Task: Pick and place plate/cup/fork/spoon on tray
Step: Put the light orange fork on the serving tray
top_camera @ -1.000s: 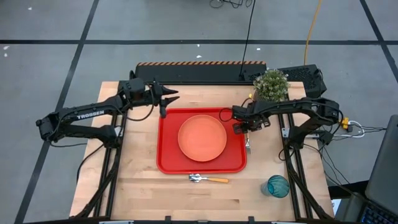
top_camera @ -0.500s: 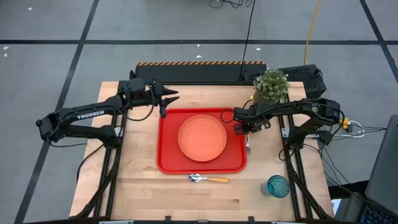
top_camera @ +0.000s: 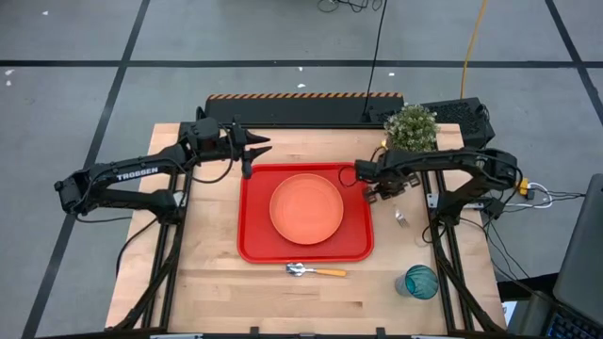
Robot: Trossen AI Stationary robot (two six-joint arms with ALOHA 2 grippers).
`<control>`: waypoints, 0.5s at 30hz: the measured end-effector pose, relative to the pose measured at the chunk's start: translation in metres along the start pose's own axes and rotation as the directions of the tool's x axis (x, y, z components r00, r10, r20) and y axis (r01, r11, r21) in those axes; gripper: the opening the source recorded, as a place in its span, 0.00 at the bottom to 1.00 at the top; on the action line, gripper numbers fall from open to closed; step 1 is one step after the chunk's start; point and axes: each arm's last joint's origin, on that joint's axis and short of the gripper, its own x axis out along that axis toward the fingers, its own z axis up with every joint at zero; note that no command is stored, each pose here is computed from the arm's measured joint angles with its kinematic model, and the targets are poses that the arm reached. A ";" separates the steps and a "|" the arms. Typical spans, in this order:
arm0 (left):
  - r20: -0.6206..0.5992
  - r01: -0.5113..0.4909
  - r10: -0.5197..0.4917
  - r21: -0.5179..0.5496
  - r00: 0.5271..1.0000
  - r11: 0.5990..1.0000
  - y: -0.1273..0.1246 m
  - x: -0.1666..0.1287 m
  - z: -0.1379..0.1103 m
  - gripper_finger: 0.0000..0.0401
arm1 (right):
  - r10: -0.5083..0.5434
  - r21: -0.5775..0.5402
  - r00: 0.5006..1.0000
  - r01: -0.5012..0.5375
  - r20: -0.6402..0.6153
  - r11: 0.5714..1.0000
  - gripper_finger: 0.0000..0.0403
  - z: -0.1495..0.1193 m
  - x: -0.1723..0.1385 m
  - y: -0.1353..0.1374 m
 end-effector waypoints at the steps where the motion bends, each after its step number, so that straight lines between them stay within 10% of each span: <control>1: -0.001 0.000 0.000 0.000 1.000 1.000 0.000 0.000 0.000 0.29 | 0.002 -0.012 1.000 -0.002 0.017 1.000 0.08 0.001 -0.008 -0.001; 9: -0.005 0.000 0.000 0.000 1.000 1.000 0.000 0.000 -0.001 0.29 | 0.214 -0.340 0.955 -0.135 0.207 0.931 0.08 0.003 -0.082 0.006; 15: -0.003 -0.003 0.003 0.001 1.000 1.000 0.001 0.000 -0.001 0.29 | 0.297 -0.753 0.909 0.027 0.292 0.657 0.08 -0.004 -0.114 0.017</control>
